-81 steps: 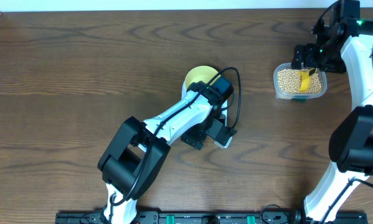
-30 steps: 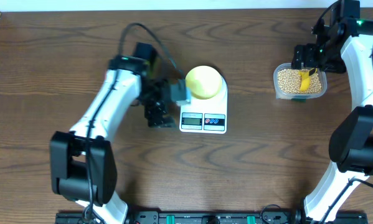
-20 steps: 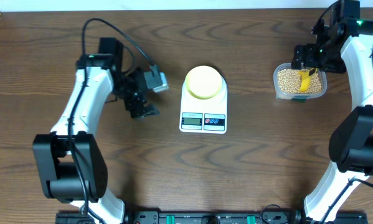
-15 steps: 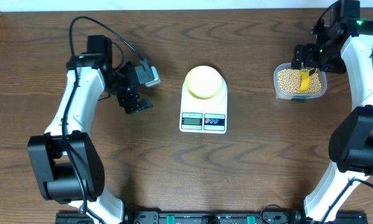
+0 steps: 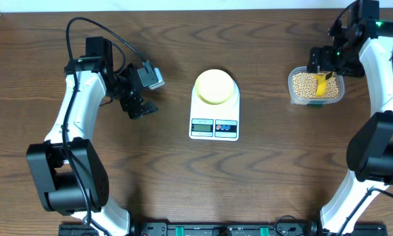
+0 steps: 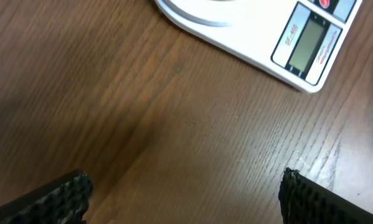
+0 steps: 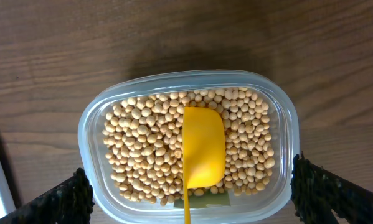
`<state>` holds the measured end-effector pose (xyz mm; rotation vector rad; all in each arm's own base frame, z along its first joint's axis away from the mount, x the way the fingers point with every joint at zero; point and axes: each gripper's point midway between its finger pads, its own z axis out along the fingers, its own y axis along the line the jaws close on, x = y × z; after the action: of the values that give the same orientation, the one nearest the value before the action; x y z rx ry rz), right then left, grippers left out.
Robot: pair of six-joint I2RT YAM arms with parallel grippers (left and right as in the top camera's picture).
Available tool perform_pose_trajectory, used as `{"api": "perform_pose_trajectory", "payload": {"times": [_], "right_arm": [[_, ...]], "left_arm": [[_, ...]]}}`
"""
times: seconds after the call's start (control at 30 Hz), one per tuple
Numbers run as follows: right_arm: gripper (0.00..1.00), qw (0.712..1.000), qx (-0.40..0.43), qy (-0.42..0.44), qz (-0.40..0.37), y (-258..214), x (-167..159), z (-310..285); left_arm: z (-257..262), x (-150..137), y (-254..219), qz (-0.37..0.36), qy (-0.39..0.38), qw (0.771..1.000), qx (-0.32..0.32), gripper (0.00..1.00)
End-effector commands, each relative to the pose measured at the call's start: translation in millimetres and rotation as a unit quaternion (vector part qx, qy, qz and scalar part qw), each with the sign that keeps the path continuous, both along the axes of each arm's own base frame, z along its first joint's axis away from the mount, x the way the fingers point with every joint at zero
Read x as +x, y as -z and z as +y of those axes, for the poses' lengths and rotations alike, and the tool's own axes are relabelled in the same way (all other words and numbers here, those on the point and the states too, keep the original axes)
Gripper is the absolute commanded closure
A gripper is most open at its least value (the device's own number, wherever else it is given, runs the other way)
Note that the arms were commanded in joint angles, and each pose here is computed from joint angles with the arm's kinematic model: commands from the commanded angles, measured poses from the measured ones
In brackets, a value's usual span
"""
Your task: Scoop item into bowl and weigh 50g on scale
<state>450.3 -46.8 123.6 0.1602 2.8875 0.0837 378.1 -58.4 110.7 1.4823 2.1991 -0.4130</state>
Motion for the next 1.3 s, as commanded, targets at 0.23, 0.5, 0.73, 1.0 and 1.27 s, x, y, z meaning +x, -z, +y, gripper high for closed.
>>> {"api": "perform_pose_trajectory", "payload": {"times": [0.23,0.5,0.73,1.0,1.27], "right_arm": [[0.01,1.000,0.001,-0.002,-0.005,-2.7,3.5,-0.2],[0.01,1.000,0.001,-0.002,-0.005,-2.7,3.5,-0.2],[0.01,1.000,0.001,-0.002,-0.005,-2.7,3.5,-0.2],[0.01,1.000,0.001,-0.002,-0.005,-2.7,3.5,-0.2],[0.01,1.000,0.001,-0.002,-0.005,-2.7,3.5,-0.2]], "left_arm": [[-74.8,-42.5,-19.1,0.089,-0.003,0.996,-0.025,0.02],[-136.7,-118.3,-12.5,0.163,0.124,0.979,0.011,0.02],[-152.5,-168.4,7.0,0.181,0.239,0.953,0.039,0.02],[-146.0,-164.7,38.4,0.132,0.277,0.945,0.112,0.02],[-150.4,-142.2,43.2,0.082,0.273,0.950,0.126,0.02]]}}
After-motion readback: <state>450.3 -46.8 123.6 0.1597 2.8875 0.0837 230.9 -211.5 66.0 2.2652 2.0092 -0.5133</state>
